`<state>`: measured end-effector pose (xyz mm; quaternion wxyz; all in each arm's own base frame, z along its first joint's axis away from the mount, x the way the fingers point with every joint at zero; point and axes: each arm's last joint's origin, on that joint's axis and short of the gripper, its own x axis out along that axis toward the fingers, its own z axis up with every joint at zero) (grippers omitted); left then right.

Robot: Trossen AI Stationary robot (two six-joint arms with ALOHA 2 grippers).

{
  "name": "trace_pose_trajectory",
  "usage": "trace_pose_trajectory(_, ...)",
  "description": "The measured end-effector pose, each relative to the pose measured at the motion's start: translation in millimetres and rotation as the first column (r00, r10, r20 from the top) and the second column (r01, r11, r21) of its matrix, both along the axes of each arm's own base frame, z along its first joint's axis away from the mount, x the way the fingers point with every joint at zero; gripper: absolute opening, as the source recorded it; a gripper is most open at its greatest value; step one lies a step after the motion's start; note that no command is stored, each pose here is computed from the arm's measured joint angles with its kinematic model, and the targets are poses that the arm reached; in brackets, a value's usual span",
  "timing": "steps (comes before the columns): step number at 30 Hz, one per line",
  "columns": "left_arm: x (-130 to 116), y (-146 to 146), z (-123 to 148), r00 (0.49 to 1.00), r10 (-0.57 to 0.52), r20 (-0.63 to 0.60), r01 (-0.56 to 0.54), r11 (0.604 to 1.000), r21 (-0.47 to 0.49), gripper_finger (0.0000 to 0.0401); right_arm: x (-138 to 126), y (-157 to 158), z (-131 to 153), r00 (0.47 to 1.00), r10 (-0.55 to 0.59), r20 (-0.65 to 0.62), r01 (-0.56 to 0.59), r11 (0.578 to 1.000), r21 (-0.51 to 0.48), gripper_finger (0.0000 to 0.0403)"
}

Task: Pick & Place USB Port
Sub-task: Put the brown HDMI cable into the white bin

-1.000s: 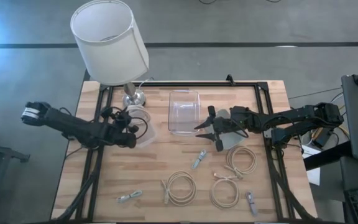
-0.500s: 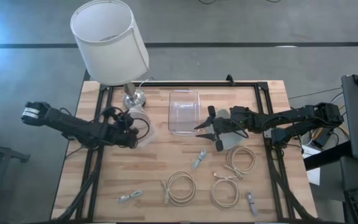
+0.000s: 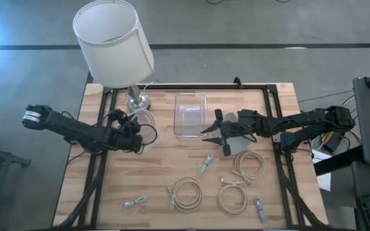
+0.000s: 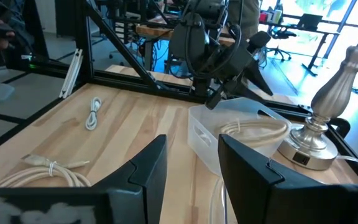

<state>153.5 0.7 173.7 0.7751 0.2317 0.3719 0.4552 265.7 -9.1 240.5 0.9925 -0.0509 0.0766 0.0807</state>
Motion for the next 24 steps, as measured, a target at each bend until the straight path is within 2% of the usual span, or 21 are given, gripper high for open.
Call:
trace_pose_trajectory(7, 6, -1, 7, 1.0, -0.02, 0.02, 0.02, 1.0, 0.006, 0.0134, 0, 0, 0, 1.0, 0.001, 0.001, -0.001, 1.0, -0.006, 0.0132)
trace_pose_trajectory(11, 19, -4, 28, 0.996, -0.076, 0.044, 0.078, 0.996, -0.031, 0.0147, 0, 0, 0, 1.0, 0.001, 0.001, -0.001, 1.0, -0.006, 0.0136)
trace_pose_trajectory(16, 35, -9, 66, 0.977, -0.174, 0.122, 0.19, 0.974, -0.127, 0.0151, 0, 0, 0, 1.0, 0.001, -0.001, -0.001, 1.0, -0.006, 0.0148)
trace_pose_trajectory(20, 44, -14, 95, 0.937, -0.258, 0.236, 0.313, 0.919, -0.238, 0.0151, 0, 0, 0, 1.0, -0.001, -0.005, 0.001, 1.0, 0.008, 0.0157)
trace_pose_trajectory(22, 49, -17, 106, 0.903, -0.303, 0.304, 0.392, 0.872, -0.294, 0.0151, 0, 0, -1, 1.0, -0.003, -0.009, 0.003, 1.0, 0.017, 0.016)
trace_pose_trajectory(24, 54, -21, 113, 0.851, -0.354, 0.387, 0.489, 0.804, -0.34, 0.0151, 0, 0, -1, 1.0, -0.003, -0.012, 0.003, 1.0, 0.016, 0.0162)
